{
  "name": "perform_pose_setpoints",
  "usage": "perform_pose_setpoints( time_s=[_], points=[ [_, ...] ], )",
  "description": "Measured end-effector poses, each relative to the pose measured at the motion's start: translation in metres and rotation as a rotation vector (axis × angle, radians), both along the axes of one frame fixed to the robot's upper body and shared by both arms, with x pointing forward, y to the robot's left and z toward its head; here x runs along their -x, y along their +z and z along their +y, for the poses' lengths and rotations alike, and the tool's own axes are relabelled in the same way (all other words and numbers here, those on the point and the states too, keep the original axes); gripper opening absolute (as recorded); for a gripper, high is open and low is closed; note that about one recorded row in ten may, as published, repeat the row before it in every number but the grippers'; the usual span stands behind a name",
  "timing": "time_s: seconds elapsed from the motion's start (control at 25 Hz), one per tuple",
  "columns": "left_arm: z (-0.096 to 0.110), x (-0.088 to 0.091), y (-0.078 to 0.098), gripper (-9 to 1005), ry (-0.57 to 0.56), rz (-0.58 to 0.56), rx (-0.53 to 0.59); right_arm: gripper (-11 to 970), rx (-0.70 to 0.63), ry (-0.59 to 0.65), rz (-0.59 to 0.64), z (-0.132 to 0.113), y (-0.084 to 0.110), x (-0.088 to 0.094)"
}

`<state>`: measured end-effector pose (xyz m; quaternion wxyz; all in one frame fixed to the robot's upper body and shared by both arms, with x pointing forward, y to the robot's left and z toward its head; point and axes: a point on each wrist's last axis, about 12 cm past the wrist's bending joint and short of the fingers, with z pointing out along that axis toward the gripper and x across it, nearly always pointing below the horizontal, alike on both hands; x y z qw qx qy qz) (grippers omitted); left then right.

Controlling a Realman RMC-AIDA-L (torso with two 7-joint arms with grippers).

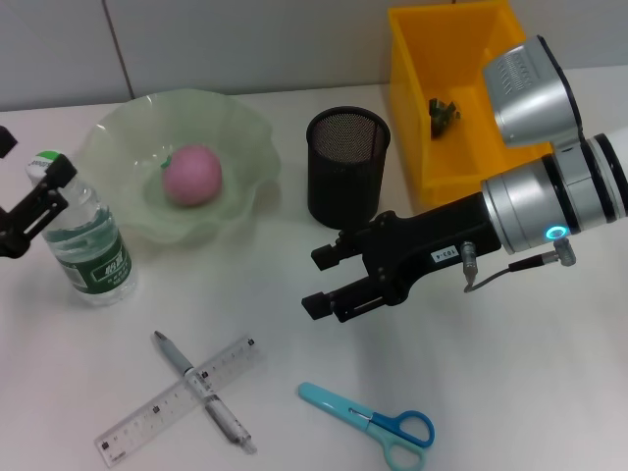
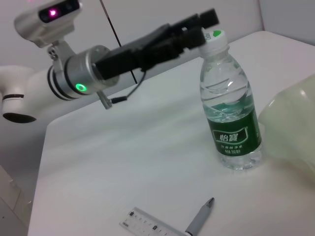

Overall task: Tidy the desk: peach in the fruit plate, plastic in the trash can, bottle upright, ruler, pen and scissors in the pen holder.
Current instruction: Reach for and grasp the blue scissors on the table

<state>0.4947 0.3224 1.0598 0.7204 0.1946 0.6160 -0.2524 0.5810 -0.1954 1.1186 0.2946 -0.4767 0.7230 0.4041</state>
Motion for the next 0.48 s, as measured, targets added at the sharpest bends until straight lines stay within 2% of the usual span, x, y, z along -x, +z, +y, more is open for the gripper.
perform_pose_setpoints(
  time_s=[0.2,0.24,0.32,0.36,0.48],
  points=[
    [0.009,0.011,0.014,792,-0.054,-0.06,0.042,753,-0.01,-0.013,0.002,-0.002,0.0,0.0],
    [0.014,0.015,0.021,791,-0.094,-0.073,0.059,753,-0.011,-0.014,0.003,-0.001,0.0,0.0],
    [0.017,0.02,0.03,790,-0.177,-0.062,0.063,753,-0.012,-0.014,0.005,-0.001,0.0,0.0],
    [0.017,0.02,0.03,790,-0.177,-0.062,0.063,753,-0.011,-0.013,0.007,0.0,0.0,0.0],
    [0.014,0.023,0.036,788,-0.309,0.012,0.05,753,-0.006,-0.008,0.015,0.002,0.0,0.001]
  ],
)
